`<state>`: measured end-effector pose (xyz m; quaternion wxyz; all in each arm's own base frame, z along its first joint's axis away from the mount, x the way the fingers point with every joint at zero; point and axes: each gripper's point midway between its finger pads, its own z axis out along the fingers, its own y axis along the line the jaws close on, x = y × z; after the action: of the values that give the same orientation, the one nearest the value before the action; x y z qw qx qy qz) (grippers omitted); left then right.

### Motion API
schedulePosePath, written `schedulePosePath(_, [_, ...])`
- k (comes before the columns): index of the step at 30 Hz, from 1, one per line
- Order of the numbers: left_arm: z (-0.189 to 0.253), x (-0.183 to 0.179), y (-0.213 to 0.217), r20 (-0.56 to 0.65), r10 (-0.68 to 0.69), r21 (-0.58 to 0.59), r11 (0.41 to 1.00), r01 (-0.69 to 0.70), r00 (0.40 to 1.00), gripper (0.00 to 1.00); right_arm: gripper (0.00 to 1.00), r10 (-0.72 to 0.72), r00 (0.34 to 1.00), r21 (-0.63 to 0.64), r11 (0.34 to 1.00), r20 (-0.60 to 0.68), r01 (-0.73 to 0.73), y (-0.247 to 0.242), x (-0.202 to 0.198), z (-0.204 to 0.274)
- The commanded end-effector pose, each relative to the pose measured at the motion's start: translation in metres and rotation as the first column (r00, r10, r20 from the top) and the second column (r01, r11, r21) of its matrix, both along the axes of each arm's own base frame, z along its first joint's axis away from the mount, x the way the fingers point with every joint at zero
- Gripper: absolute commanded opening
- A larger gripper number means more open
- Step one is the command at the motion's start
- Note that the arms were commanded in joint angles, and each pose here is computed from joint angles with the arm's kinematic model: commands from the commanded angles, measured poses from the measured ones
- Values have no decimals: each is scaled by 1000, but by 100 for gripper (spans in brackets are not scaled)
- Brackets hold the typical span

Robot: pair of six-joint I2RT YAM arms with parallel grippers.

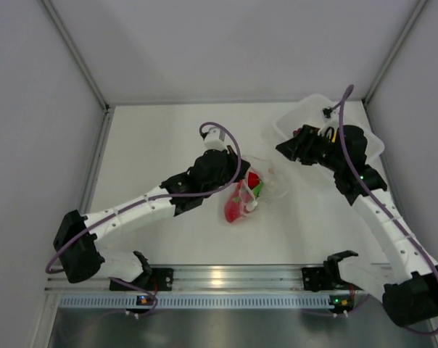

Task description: Open the zip-top bag and remove the fake food

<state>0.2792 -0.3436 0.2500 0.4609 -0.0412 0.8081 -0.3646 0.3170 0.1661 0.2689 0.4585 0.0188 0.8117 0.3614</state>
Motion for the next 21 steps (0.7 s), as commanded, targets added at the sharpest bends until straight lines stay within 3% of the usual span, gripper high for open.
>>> schedulePosePath(1, [47,12,1,63,63,-112,992,-56,996,0,57,10,996,22,1000,85,-12,5,-18,24])
schedulePosePath(8, [54,19,5,29,142,-175,975,-134,989,0,50,17,998,-40,999,64,-15,22,-45,5])
schedulePosePath(15, [43,16,-16,0,66,-187,980,-65,998,0,49,8,999,-69,998,-36,-10,40,-40,-43])
schedulePosePath(21, [26,16,-33,-37,15,-176,984,-21,999,0,49,-94,993,9,995,-70,95,40,-31,-66])
